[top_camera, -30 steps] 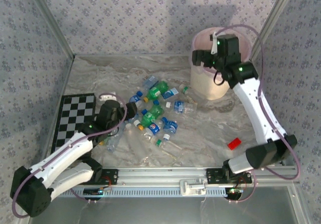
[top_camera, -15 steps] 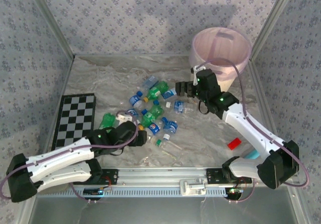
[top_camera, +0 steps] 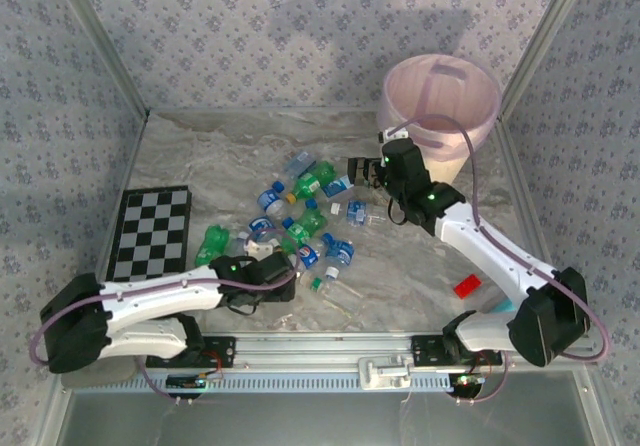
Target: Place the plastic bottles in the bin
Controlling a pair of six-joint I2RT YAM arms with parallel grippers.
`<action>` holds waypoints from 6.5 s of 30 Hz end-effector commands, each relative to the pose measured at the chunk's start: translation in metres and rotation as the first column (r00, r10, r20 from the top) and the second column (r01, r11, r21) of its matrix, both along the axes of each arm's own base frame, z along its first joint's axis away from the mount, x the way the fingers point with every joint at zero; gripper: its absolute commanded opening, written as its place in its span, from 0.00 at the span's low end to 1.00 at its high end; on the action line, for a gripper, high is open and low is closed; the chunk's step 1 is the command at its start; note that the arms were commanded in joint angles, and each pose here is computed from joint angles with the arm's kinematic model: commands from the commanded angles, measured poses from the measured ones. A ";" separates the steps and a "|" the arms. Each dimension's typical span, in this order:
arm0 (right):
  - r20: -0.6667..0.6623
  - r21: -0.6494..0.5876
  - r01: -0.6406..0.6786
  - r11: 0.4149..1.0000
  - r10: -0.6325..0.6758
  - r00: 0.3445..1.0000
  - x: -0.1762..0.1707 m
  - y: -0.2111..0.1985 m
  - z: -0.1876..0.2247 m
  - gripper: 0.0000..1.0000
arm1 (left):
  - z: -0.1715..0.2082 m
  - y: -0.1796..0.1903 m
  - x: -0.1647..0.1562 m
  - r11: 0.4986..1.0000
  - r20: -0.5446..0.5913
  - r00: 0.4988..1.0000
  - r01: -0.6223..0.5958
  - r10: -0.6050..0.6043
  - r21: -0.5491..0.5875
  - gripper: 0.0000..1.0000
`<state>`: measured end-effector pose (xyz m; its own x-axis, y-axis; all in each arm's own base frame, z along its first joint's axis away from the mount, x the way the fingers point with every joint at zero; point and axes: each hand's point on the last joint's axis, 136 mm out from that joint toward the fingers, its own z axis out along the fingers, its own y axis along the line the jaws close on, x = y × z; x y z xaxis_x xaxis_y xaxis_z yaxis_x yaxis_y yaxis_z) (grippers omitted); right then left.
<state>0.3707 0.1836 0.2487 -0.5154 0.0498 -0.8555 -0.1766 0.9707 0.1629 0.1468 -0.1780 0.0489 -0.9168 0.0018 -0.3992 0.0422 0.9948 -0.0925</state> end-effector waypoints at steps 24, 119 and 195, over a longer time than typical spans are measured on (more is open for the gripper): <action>-0.034 -0.010 -0.010 1.000 0.010 0.999 0.005 0.013 -0.009 1.00 | 0.001 0.008 0.011 0.999 0.079 0.997 -0.007 0.004 0.033 0.50; 0.510 -0.028 0.250 0.968 -0.201 0.836 0.077 -0.151 0.252 0.44 | 0.144 0.070 0.136 0.920 0.613 0.722 -0.084 0.321 -0.383 1.00; 0.050 0.130 -0.147 0.981 0.142 0.989 -0.005 0.075 0.017 1.00 | 0.052 0.154 0.078 0.910 0.333 0.856 -0.413 0.395 -0.018 1.00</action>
<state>0.3619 0.2600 0.2545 -0.5290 0.0348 -0.8479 -0.3620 0.8944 0.2626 0.2272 -0.0306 0.1061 -0.6622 -0.2963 -0.6882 -0.3156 0.9433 -0.1026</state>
